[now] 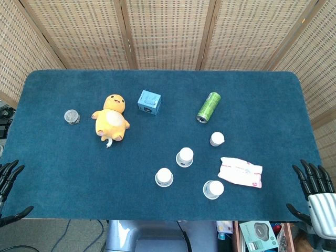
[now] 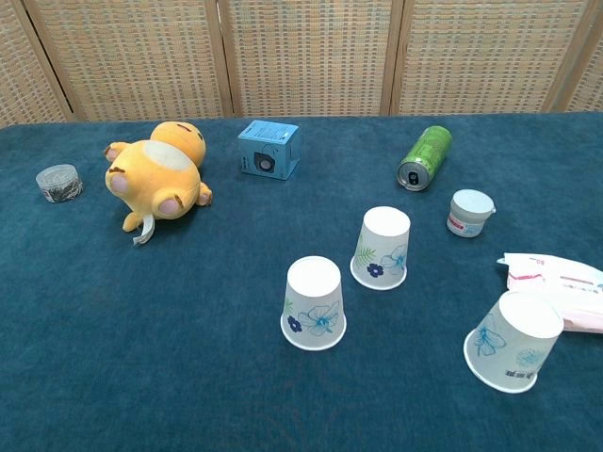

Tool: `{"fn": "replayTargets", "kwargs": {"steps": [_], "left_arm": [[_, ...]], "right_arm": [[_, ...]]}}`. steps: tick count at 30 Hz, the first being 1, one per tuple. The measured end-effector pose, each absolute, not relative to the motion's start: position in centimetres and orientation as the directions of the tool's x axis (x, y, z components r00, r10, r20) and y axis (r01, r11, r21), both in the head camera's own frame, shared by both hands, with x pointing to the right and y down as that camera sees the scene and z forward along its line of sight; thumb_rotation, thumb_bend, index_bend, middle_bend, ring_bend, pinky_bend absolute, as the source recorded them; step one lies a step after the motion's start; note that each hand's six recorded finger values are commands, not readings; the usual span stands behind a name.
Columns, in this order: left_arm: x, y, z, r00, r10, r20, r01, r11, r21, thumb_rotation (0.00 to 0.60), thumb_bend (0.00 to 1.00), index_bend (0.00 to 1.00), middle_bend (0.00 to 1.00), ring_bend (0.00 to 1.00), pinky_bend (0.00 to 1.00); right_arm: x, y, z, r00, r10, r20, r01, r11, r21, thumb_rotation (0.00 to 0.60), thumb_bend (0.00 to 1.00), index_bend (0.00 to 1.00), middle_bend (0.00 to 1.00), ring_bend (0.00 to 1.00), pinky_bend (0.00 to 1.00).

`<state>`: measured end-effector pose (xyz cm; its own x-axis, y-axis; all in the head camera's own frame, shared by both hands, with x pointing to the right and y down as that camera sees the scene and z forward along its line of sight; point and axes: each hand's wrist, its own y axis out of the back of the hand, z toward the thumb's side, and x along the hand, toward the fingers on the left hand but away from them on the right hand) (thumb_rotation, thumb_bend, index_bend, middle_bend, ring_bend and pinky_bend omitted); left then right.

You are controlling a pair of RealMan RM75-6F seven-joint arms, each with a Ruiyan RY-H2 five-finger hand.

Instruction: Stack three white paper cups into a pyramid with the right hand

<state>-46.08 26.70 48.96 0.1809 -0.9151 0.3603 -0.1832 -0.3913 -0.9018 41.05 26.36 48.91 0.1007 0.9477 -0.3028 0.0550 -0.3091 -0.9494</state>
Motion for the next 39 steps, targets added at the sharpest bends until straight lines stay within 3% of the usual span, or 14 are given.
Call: {"fn": "replayTargets", "kwargs": {"steps": [10,16,21,26,29,39], "left_arm": [[-46.2,26.4,49.2,0.166,-0.918,0.36,-0.18,-0.387,-0.904,0.6,0.04,0.0,0.0,0.0,0.0],[-46.2,25.9,49.8,0.154,-0.912,0.379,-0.172,-0.403,-0.899,0.6,0.04,0.0,0.0,0.0,0.0],[-46.3,25.5,50.1,0.139,-0.912,0.387,-0.17,-0.407,-0.898,0.6,0.04,0.0,0.0,0.0,0.0],[-46.5,25.4,50.2,0.129,-0.912,0.388,-0.172,-0.406,-0.897,0.6,0.04,0.0,0.0,0.0,0.0],[-46.5,25.3,50.4,0.126,-0.909,0.397,-0.168,-0.414,-0.894,0.6,0.04,0.0,0.0,0.0,0.0],[-46.6,25.1,50.8,0.121,-0.903,0.413,-0.167,-0.428,-0.888,0.6,0.04,0.0,0.0,0.0,0.0]], "right_arm": [[40.0,26.4,49.7,0.155,0.926,-0.343,0.045,-0.353,-0.934,0.6,0.0,0.0,0.0,0.0,0.0],[36.8,25.5,50.8,0.333,0.876,-0.349,0.013,-0.375,-0.927,0.6,0.0,0.06,0.11,0.02,0.13],[33.3,24.7,53.3,0.485,0.771,-0.414,0.01,-0.478,-0.878,0.6,0.01,0.11,0.16,0.07,0.2],[30.1,24.3,56.2,0.573,0.649,-0.501,-0.013,-0.604,-0.797,0.6,0.17,0.15,0.2,0.09,0.23],[28.1,24.2,58.1,0.599,0.592,-0.539,-0.021,-0.661,-0.75,0.6,0.21,0.16,0.21,0.11,0.25],[24.1,23.1,63.4,0.574,0.551,-0.606,-0.037,-0.722,-0.691,0.6,0.28,0.24,0.3,0.21,0.34]]}}
